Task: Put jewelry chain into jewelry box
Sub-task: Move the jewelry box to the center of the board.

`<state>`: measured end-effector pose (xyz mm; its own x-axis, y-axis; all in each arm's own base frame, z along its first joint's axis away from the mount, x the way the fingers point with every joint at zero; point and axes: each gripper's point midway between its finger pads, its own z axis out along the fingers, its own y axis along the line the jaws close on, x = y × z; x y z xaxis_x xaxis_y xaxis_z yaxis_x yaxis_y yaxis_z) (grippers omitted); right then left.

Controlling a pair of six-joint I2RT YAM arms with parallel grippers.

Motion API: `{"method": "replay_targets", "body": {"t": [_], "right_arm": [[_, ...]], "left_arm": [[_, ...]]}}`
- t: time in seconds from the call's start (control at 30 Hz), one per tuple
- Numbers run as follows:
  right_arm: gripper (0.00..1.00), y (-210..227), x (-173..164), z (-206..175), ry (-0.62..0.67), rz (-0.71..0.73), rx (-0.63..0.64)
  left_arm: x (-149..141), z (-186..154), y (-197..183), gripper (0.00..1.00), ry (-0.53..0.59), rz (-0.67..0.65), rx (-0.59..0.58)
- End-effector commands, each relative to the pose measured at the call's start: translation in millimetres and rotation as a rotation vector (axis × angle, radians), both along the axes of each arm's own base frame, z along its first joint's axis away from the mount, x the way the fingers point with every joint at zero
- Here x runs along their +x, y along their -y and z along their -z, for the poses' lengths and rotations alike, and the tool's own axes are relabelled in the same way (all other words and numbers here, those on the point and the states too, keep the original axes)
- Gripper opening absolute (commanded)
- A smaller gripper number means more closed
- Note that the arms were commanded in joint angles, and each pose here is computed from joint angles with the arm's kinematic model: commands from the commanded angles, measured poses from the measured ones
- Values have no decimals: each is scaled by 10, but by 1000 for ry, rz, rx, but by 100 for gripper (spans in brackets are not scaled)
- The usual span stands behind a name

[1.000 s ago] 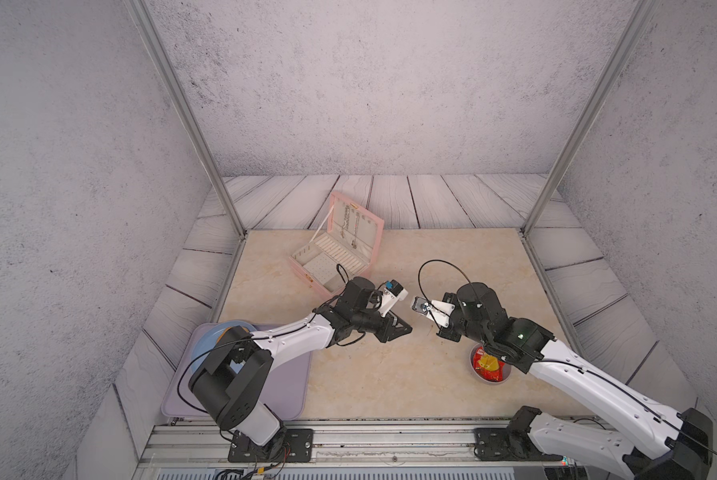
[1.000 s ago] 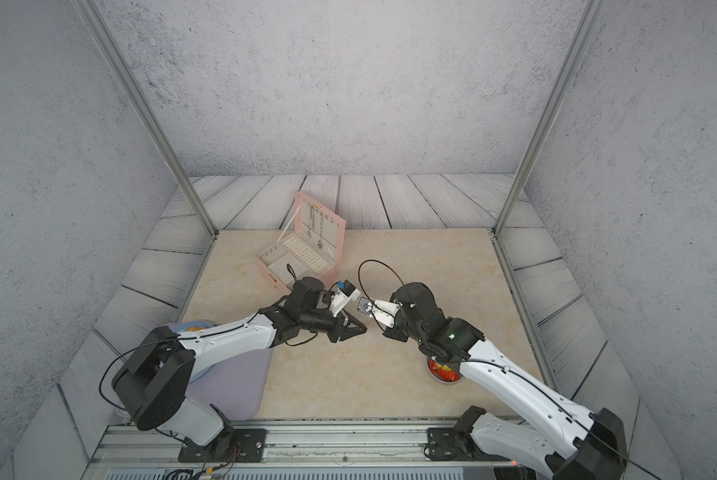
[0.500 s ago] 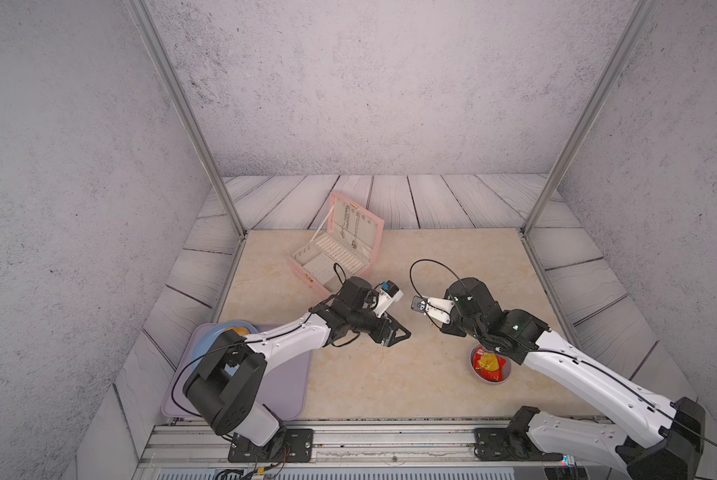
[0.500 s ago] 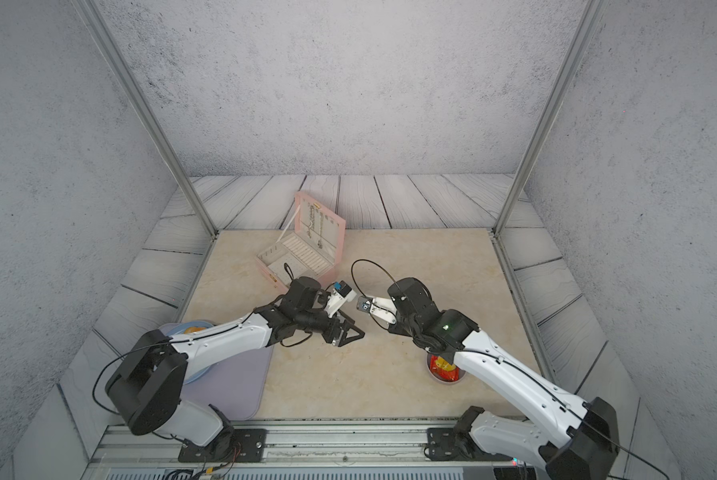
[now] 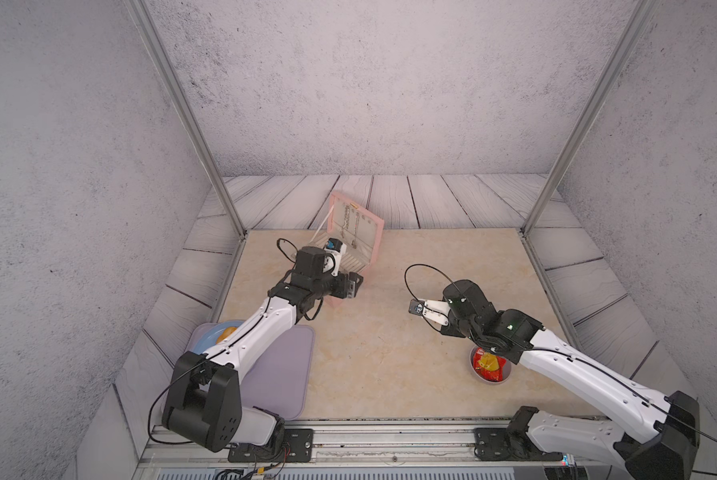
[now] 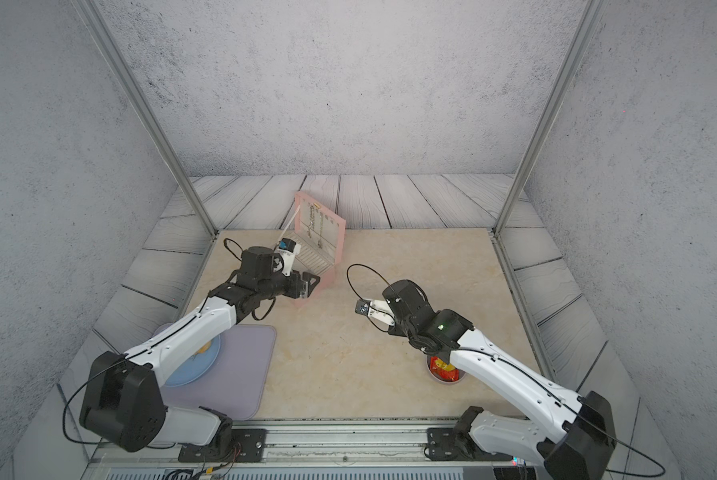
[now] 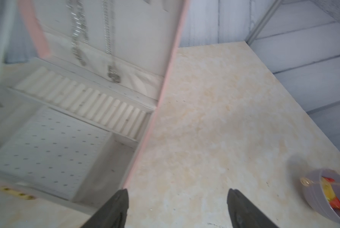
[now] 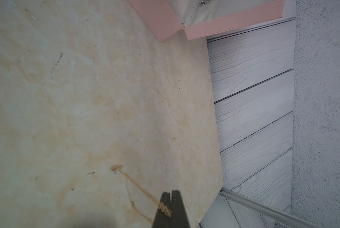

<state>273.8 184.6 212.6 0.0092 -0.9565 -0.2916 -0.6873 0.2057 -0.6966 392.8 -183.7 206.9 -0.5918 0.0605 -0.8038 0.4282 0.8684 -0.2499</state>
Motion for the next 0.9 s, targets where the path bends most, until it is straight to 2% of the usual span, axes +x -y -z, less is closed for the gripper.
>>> {"method": "replay_targets", "body": {"t": [0.0,0.1,0.2,0.37,0.53,0.63,0.73,0.87], "right_arm": [[0,12,9,13,7,8,-21],[0,-30,-4,0,3,-5,2],[0,-48,-10,1,3,-11,15],[0,-57,-9,39,-4,-12,14],[0,-72,-10,96,-21,-13,7],[0,-80,-13,105,-26,-13,9],[0,-85,-21,97,-26,-14,15],[0,-85,-41,50,-16,-17,29]], "left_arm": [[362,31,-499,87,-2,-171,88],[685,130,-948,89,-47,-277,101],[968,200,-1248,90,-82,-321,71],[1381,523,-1491,89,-188,-320,31],[1723,736,-1602,89,-241,-289,-4],[1817,817,-1484,89,-287,-209,-67],[1792,917,-1331,87,-345,-144,-129],[1635,1084,-1275,83,-418,-133,-91]]}}
